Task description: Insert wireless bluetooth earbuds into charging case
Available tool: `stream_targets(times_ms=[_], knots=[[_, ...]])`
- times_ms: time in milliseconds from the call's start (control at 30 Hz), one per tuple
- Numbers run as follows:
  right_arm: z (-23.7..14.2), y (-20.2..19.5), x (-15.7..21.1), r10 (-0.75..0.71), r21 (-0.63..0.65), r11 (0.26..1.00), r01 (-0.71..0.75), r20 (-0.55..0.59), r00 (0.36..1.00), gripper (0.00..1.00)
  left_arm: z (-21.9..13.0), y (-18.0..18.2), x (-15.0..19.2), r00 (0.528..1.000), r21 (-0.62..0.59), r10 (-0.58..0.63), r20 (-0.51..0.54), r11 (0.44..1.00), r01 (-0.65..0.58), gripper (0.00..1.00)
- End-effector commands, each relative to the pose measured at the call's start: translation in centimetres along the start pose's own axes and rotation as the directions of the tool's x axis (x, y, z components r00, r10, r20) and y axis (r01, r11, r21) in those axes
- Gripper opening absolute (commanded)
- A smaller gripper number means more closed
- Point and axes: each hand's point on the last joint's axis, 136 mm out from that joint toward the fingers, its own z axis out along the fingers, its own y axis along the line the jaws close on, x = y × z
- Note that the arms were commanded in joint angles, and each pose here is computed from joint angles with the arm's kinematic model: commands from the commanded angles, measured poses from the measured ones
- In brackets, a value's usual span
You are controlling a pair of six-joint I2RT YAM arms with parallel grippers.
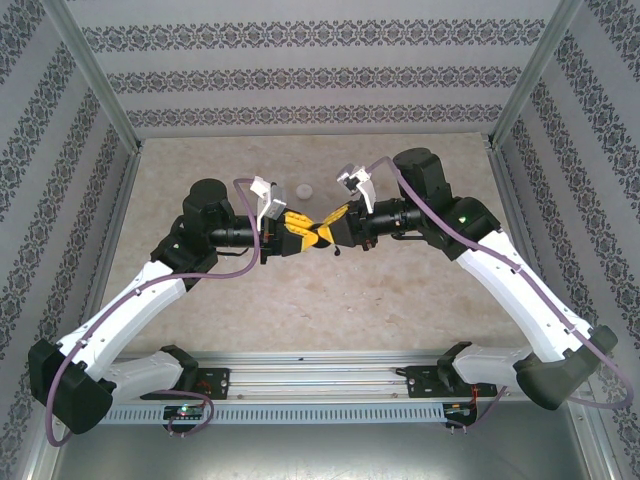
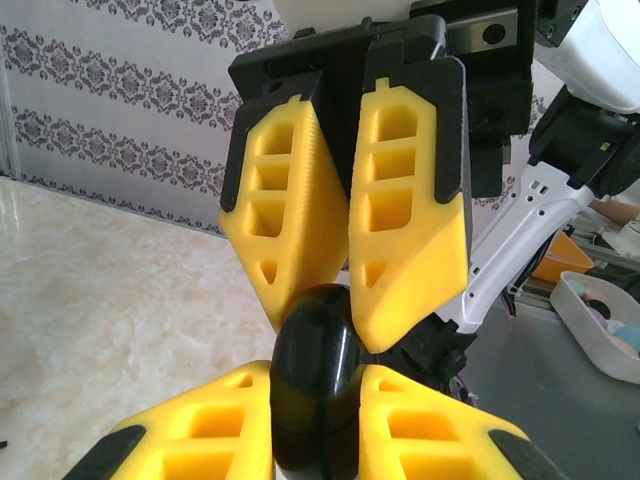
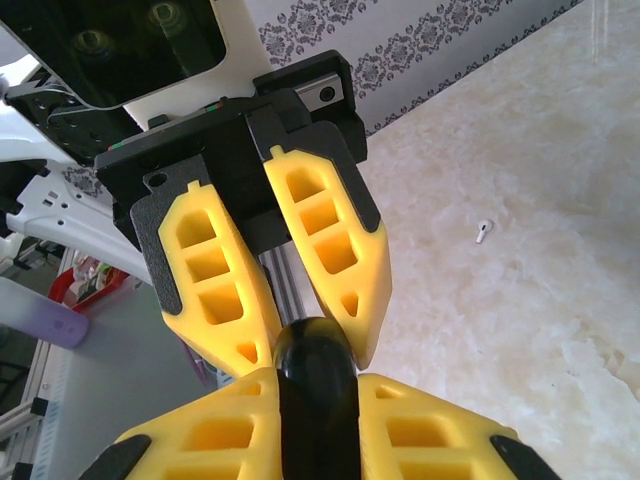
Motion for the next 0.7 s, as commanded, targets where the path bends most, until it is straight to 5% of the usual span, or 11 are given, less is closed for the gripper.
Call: stream_targets(times_ms=[0,167,433,667], knots=[[0.6,0.5,0.1,-0.008,-0.047,0.999,0.008,0.01,1.0,0.28,0.1,-1.0,-2.5,0.997,0.046,0.049,0.059,0.998,-0.052,0.12],[0.4,0.7,0.4,-0.021,-0.054,0.998,0.022,0.014,1.0,0.36,0.2,-1.3,-2.8,0.997,0.066,0.045,0.066,0.997,-0.05,0.11],[0.2,0.9,0.9,0.011,-0.085,0.996,-0.012,-0.008,1.0,0.14,0.2,-1.4,-3.2,0.997,0.077,0.033,0.076,0.996,-0.039,0.12],[-0.5,0.9,0.0,0.004,-0.087,0.996,0.0,0.051,0.999,0.07,0.2,-1.2,-3.8,0.993,0.07,0.012,0.113,0.997,-0.021,0.22]])
